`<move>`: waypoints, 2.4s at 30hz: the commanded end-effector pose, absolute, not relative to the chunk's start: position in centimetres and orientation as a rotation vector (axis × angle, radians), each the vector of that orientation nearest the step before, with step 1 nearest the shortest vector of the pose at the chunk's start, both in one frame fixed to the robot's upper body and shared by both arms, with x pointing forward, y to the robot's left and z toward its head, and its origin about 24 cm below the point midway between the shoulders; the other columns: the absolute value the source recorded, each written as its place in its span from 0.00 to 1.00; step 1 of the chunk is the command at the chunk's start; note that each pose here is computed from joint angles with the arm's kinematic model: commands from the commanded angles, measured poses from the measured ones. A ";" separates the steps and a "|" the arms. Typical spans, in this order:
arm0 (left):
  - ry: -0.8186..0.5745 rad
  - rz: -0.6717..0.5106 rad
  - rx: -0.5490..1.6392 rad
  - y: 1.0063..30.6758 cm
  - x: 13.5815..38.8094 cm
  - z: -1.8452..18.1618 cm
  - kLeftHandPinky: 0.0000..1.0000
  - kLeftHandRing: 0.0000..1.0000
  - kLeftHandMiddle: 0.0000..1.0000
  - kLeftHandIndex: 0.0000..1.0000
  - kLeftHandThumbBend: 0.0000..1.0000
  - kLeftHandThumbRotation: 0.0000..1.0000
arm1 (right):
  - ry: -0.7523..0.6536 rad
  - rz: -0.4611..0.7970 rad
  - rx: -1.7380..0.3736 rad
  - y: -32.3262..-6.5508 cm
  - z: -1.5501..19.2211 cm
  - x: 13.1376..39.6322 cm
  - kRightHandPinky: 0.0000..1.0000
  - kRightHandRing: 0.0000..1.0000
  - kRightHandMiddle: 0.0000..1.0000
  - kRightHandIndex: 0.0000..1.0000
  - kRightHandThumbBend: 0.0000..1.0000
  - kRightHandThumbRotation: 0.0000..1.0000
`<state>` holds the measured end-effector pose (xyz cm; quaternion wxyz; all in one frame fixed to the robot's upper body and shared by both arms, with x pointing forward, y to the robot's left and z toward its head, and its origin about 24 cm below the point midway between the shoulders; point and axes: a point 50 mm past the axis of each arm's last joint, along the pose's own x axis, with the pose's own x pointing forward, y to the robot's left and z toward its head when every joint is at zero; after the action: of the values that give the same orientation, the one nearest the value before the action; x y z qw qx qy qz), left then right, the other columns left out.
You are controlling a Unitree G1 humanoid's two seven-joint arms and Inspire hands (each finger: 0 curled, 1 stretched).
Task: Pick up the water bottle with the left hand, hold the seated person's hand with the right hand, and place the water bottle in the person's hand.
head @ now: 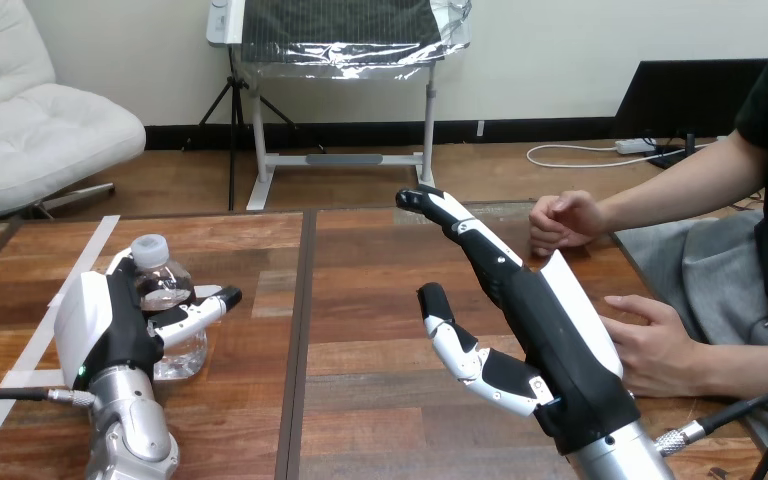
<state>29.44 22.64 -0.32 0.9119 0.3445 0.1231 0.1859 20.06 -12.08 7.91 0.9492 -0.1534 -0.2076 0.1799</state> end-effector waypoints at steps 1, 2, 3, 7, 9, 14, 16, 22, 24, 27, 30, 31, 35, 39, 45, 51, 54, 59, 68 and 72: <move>0.158 0.378 0.753 22.7 30.9 1.5 0.65 0.73 0.77 0.78 0.86 0.29 | -0.504 0.359 -0.316 -12.2 9.6 20.6 0.98 0.95 0.95 0.88 0.01 0.00; 0.154 0.379 0.752 22.7 30.9 1.4 0.65 0.73 0.77 0.77 0.85 0.27 | -0.504 0.358 -0.317 -12.2 9.6 20.6 0.98 0.95 0.95 0.88 0.01 0.00; 0.151 0.379 0.752 22.7 30.9 1.4 0.64 0.72 0.76 0.76 0.84 0.24 | -0.504 0.358 -0.318 -12.2 9.6 20.6 0.98 0.95 0.95 0.88 0.01 0.00; 0.128 0.384 0.747 22.7 30.8 1.3 0.64 0.70 0.73 0.73 0.83 0.17 | -0.506 0.359 -0.321 -12.2 9.6 20.6 0.98 0.96 0.95 0.87 0.01 0.00; 0.120 0.387 0.740 22.7 30.8 1.2 0.63 0.69 0.72 0.72 0.82 0.12 | -0.507 0.360 -0.321 -12.3 9.7 20.6 0.98 0.96 0.95 0.87 0.01 0.00; 0.099 0.409 0.733 22.7 30.8 1.1 0.58 0.64 0.66 0.67 0.79 0.03 | -0.508 0.359 -0.316 -12.3 9.6 20.6 0.99 0.96 0.95 0.87 0.01 0.00; 0.091 0.420 0.742 22.7 30.7 1.0 0.56 0.61 0.64 0.65 0.78 0.02 | -0.508 0.358 -0.316 -12.3 9.6 20.6 0.99 0.96 0.95 0.87 0.01 0.00; 0.074 0.448 0.761 22.6 30.8 0.9 0.47 0.52 0.55 0.56 0.74 0.00 | -0.504 0.357 -0.314 -12.3 9.7 20.6 0.98 0.94 0.94 0.86 0.01 0.00; 0.070 0.450 0.767 22.6 30.8 0.9 0.45 0.50 0.53 0.55 0.72 0.00 | -0.503 0.358 -0.312 -12.3 9.7 20.6 0.98 0.94 0.94 0.86 0.01 0.00; 0.065 0.453 0.780 22.5 30.9 0.9 0.43 0.47 0.51 0.53 0.71 0.00 | -0.500 0.359 -0.306 -12.3 9.6 20.5 0.97 0.94 0.94 0.85 0.01 0.00; 0.061 0.458 0.789 22.5 31.0 1.0 0.41 0.46 0.49 0.51 0.69 0.00 | -0.499 0.359 -0.306 -12.3 9.6 20.5 0.97 0.94 0.94 0.85 0.01 0.00; 0.060 0.458 0.790 22.4 31.0 1.0 0.41 0.45 0.49 0.51 0.69 0.00 | -0.498 0.359 -0.306 -12.3 9.6 20.5 0.97 0.94 0.94 0.85 0.01 0.00; 0.056 0.456 0.794 22.3 31.1 1.1 0.41 0.45 0.49 0.51 0.68 0.00 | -0.498 0.358 -0.309 -12.3 9.7 20.5 0.97 0.94 0.94 0.85 0.01 0.00; 0.045 0.455 0.799 22.2 31.1 1.1 0.41 0.45 0.49 0.51 0.68 0.00 | -0.499 0.356 -0.306 -12.3 9.7 20.5 0.97 0.94 0.94 0.85 0.02 0.00; 0.036 0.455 0.790 22.2 31.0 1.1 0.42 0.45 0.49 0.51 0.67 0.00 | -0.501 0.355 -0.309 -12.3 9.6 20.5 0.96 0.93 0.94 0.84 0.02 0.00; 0.029 0.456 0.792 22.1 31.0 1.1 0.43 0.46 0.50 0.51 0.66 0.00 | -0.504 0.356 -0.311 -12.3 9.7 20.5 0.95 0.92 0.93 0.84 0.02 0.00; 0.023 0.456 0.795 22.1 31.0 1.1 0.43 0.46 0.50 0.51 0.66 0.00 | -0.503 0.356 -0.308 -12.2 9.6 20.5 0.95 0.92 0.93 0.84 0.02 0.00; 0.014 0.458 0.793 22.1 30.9 1.1 0.44 0.46 0.50 0.51 0.66 0.00 | -0.504 0.358 -0.303 -12.3 9.6 20.5 0.94 0.91 0.93 0.84 0.02 0.00; 0.009 0.463 0.777 22.1 30.8 1.0 0.44 0.46 0.50 0.51 0.66 0.00 | -0.504 0.353 -0.309 -12.3 9.6 20.5 0.93 0.90 0.92 0.83 0.02 0.00; 0.000 0.464 0.770 22.1 30.8 1.0 0.43 0.46 0.50 0.51 0.66 0.00 | -0.499 0.353 -0.307 -12.3 9.6 20.5 0.92 0.90 0.91 0.83 0.02 0.00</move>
<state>28.65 22.54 -1.74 0.8967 0.3815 0.0646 0.2150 20.06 -12.21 7.87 0.9491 -0.1552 -0.2050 0.1821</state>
